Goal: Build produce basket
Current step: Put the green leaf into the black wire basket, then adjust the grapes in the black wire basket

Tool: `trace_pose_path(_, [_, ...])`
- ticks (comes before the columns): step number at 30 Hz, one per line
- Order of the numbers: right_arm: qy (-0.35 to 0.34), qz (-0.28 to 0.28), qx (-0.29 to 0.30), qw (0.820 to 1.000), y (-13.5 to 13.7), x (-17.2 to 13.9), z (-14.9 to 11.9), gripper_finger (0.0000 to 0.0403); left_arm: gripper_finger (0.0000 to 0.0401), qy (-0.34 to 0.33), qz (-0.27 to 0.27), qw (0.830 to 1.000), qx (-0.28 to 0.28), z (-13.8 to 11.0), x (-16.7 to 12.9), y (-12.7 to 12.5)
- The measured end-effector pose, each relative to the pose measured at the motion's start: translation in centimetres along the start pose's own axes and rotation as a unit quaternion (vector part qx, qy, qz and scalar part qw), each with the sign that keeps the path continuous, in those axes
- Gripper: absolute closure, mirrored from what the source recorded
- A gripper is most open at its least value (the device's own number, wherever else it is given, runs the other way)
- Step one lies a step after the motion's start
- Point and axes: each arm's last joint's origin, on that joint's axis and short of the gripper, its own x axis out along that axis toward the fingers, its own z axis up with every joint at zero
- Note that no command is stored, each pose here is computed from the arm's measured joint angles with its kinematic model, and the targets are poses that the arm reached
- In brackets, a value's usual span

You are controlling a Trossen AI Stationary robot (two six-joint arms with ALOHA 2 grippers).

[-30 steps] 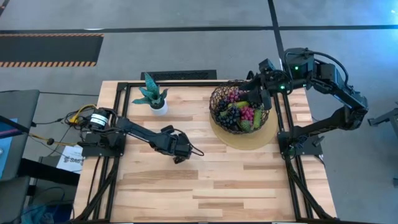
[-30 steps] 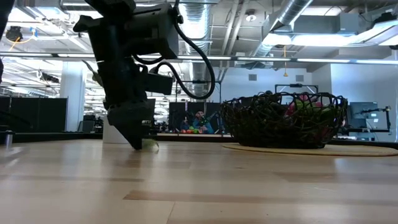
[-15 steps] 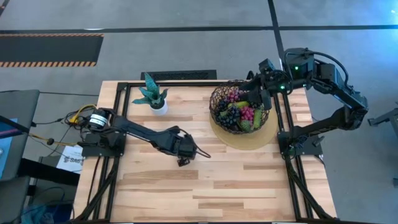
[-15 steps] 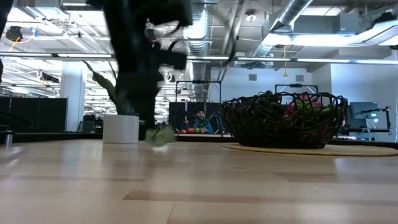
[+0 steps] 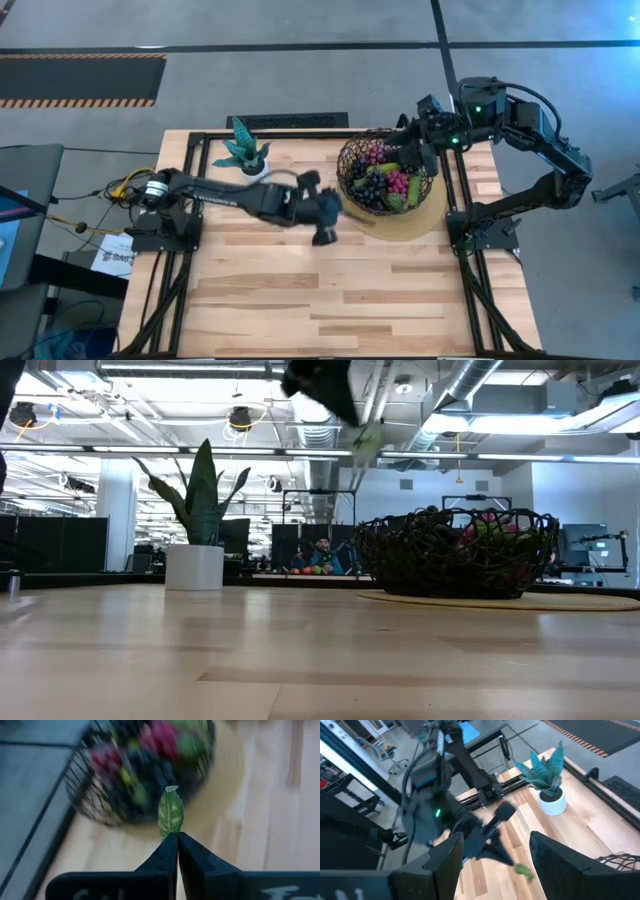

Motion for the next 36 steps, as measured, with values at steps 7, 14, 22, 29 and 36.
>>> trace_pose_path(7, [0.001,0.032,-0.002,0.999,0.6,-0.7,-0.2,0.0154,0.0401,-0.092,-0.016,0.993,-0.069,3.8,0.3,4.2])
trace_pose_path(14, [-0.031,0.084,-0.027,0.996,2.4,-1.8,-0.1,0.0154,0.0401,-0.081,-0.019,0.992,-0.097,3.9,4.0,6.8])
trace_pose_path(22, [-0.066,0.159,-0.055,0.984,4.6,-3.9,-0.3,0.0154,0.0401,-0.070,-0.054,0.991,-0.100,3.4,8.6,6.5])
trace_pose_path(29, [-0.067,0.193,-0.072,0.976,5.5,-5.5,-1.0,0.0154,0.0401,-0.060,-0.067,0.992,-0.086,3.6,9.7,5.4])
trace_pose_path(36, [-0.058,0.128,-0.067,0.988,4.8,-6.8,-1.9,0.0159,0.0401,-0.073,-0.050,0.995,-0.043,5.9,3.6,3.7])
